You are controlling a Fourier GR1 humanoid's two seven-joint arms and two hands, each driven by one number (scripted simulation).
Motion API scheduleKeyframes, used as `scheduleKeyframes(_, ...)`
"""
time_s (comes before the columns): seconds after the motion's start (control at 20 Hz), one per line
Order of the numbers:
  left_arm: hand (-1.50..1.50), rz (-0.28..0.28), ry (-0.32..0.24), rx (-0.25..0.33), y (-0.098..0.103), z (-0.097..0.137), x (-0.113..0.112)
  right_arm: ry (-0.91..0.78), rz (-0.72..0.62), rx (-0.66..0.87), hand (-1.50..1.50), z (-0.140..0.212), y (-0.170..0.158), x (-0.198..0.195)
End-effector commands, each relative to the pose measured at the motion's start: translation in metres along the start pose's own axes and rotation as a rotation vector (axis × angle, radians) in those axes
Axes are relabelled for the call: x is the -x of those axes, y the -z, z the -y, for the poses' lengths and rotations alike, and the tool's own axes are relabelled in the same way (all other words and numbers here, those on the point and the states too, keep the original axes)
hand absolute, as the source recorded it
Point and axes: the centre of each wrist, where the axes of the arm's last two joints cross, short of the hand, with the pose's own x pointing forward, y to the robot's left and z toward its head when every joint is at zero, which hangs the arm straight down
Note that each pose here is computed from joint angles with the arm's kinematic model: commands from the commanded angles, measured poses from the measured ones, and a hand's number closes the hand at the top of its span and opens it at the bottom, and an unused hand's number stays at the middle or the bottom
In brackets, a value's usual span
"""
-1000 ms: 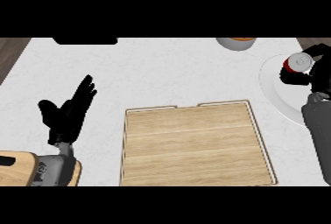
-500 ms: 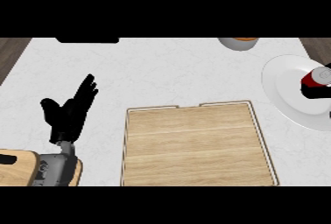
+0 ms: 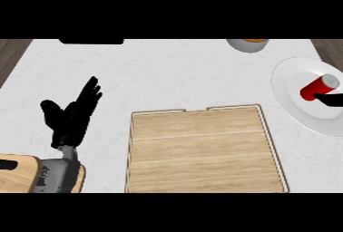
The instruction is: Pick the can from the tray and place it in the plate
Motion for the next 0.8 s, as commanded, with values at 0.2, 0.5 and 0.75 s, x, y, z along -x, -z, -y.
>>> scheduleKeyframes(0.2, 0.0, -0.045, 0.068, -0.067, 0.003, -0.035, 0.012, 0.348, 0.306, 0.104, -1.5, 0.012, 0.012, -0.027)
scheduleKeyframes(0.5, 0.0, -0.058, 0.078, -0.06, -0.006, -0.031, 0.014, 0.613, 0.09, 0.012, -1.5, 0.016, 0.015, -0.034)
scheduleKeyframes(0.75, 0.0, -0.031, 0.076, -0.055, -0.013, -0.035, 0.012, 0.718, 0.043, -0.092, -1.5, 0.03, 0.002, 0.013)
